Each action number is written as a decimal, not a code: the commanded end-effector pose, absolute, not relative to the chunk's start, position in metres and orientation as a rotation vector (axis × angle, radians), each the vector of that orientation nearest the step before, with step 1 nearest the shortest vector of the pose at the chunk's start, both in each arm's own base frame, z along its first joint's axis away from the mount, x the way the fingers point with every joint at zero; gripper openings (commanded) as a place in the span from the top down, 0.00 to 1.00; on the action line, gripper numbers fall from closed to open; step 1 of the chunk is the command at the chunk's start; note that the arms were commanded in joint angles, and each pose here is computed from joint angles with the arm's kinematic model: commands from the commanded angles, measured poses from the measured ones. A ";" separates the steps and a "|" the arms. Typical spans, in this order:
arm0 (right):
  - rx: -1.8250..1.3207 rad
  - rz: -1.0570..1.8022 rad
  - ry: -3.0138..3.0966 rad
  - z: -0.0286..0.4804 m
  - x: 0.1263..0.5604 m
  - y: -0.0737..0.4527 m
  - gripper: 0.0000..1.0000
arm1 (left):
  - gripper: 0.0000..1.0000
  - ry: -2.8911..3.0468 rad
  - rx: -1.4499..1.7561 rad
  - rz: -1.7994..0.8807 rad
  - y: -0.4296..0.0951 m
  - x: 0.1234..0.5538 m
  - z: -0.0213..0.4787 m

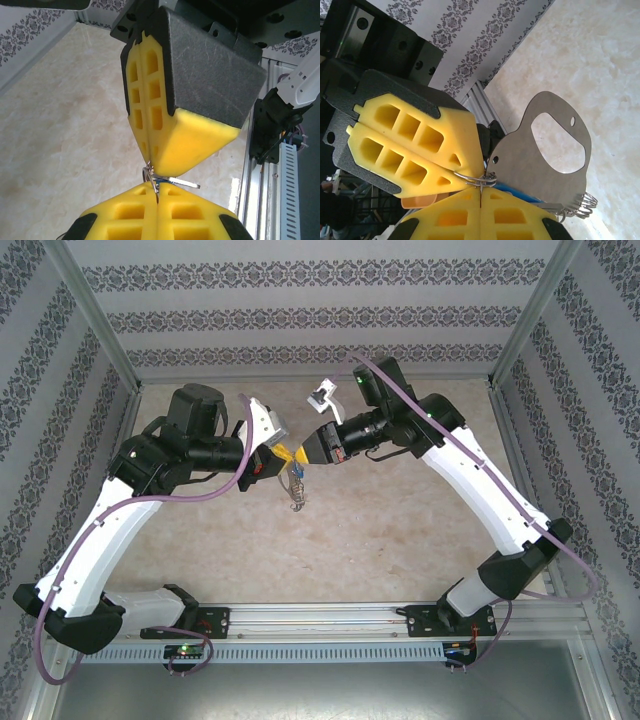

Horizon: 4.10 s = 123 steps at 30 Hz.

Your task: Put the keys on the keyring

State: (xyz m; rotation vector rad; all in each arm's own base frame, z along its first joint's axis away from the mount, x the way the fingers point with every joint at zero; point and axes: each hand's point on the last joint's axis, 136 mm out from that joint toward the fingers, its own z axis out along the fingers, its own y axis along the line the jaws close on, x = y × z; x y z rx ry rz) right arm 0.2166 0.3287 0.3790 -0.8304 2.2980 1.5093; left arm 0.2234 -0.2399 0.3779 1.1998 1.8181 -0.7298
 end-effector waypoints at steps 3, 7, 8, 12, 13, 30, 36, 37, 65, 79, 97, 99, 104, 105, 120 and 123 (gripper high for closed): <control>-0.903 1.550 2.095 0.414 0.215 0.333 1.00 | 1.00 1.791 1.263 -0.824 -0.252 0.204 0.379; -0.893 1.526 2.069 0.420 0.218 0.329 1.00 | 1.00 1.798 1.267 -0.821 -0.252 0.205 0.377; -0.896 1.512 2.059 0.420 0.218 0.328 1.00 | 1.00 1.800 1.267 -0.822 -0.252 0.205 0.376; -0.901 1.504 1.994 0.425 0.217 0.326 1.00 | 1.00 1.798 1.269 -0.829 -0.253 0.205 0.376; -0.900 1.509 1.970 0.428 0.217 0.326 1.00 | 1.00 1.795 1.271 -0.832 -0.253 0.204 0.377; -0.863 1.564 1.972 0.423 0.218 0.323 1.00 | 1.00 1.793 1.281 -0.832 -0.252 0.203 0.375; -0.889 1.543 1.981 0.423 0.206 0.314 1.00 | 1.00 1.802 1.270 -0.827 -0.250 0.202 0.374; -0.893 1.542 1.985 0.421 0.204 0.314 1.00 | 1.00 1.806 1.268 -0.828 -0.250 0.202 0.373; -0.967 1.469 2.274 0.389 0.179 0.303 1.00 | 1.00 1.832 1.268 -0.816 -0.251 0.206 0.366; -1.003 1.388 2.364 0.377 0.192 0.311 1.00 | 1.00 1.830 1.282 -0.801 -0.250 0.206 0.366; -0.988 1.413 2.388 0.373 0.202 0.322 1.00 | 1.00 1.828 1.295 -0.805 -0.252 0.206 0.363; -0.987 1.414 2.394 0.372 0.202 0.323 1.00 | 1.00 1.824 1.298 -0.809 -0.253 0.205 0.364; -0.976 1.408 2.421 0.368 0.204 0.323 1.00 | 1.00 1.825 1.297 -0.810 -0.252 0.205 0.363; -0.976 1.406 2.425 0.368 0.204 0.323 1.00 | 1.00 1.822 1.298 -0.809 -0.252 0.204 0.364; -0.928 1.389 2.475 0.363 0.212 0.322 1.00 | 1.00 1.814 1.308 -0.808 -0.252 0.202 0.365; -0.916 1.394 2.489 0.362 0.214 0.322 1.00 | 1.00 1.813 1.311 -0.803 -0.252 0.203 0.365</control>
